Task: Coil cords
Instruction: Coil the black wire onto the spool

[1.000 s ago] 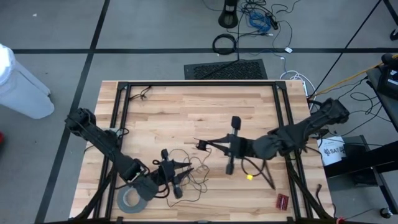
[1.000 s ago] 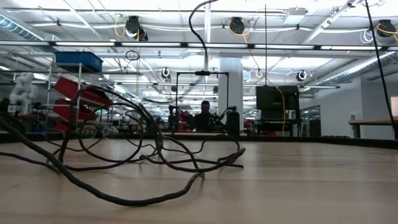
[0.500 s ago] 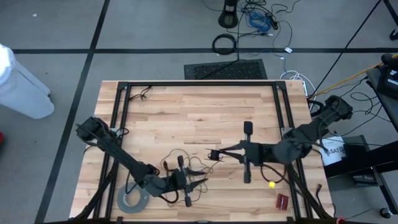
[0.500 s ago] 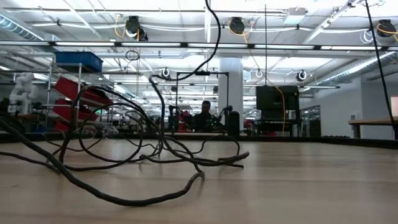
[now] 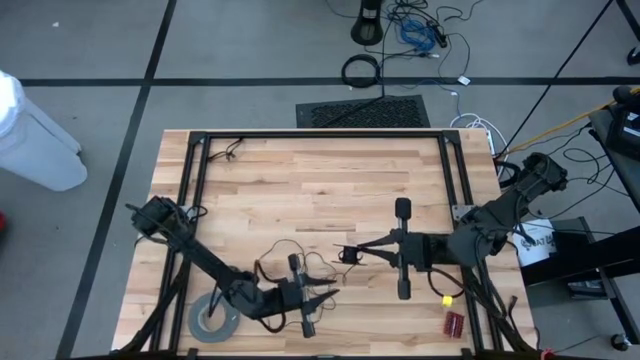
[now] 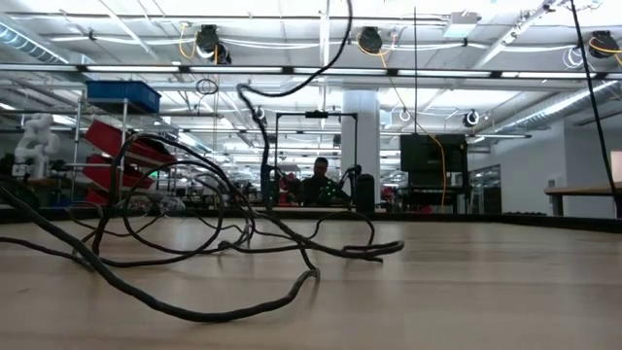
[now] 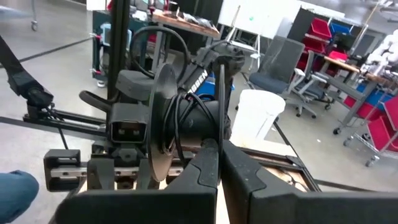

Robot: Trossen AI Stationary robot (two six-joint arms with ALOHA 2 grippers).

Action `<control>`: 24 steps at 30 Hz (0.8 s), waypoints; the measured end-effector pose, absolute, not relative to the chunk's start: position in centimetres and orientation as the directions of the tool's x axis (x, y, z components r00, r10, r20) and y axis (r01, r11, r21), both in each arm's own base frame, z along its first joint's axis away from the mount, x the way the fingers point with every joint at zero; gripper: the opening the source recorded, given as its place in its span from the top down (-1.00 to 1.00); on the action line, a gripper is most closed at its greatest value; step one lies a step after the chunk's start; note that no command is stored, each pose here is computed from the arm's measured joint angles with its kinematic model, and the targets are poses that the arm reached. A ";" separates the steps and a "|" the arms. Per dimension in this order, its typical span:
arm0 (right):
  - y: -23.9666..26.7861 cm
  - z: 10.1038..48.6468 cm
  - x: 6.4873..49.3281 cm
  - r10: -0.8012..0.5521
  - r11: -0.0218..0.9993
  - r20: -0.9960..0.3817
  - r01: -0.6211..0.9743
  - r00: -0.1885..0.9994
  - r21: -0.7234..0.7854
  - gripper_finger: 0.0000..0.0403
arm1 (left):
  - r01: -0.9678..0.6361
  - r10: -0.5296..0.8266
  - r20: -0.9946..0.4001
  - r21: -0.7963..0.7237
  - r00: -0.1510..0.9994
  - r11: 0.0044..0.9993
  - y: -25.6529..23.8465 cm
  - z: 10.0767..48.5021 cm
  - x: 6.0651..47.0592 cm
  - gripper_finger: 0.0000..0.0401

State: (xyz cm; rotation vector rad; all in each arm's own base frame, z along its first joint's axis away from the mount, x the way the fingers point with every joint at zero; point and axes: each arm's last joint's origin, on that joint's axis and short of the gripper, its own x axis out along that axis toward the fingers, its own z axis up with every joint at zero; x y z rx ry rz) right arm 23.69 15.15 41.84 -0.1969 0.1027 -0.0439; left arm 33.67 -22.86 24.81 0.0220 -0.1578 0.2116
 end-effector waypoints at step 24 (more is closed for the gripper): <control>15.0 41.7 24.1 -0.067 0.979 -0.100 0.047 0.993 -0.197 1.00 | -0.180 0.178 0.056 0.033 0.982 0.983 -20.9 22.3 36.6 0.52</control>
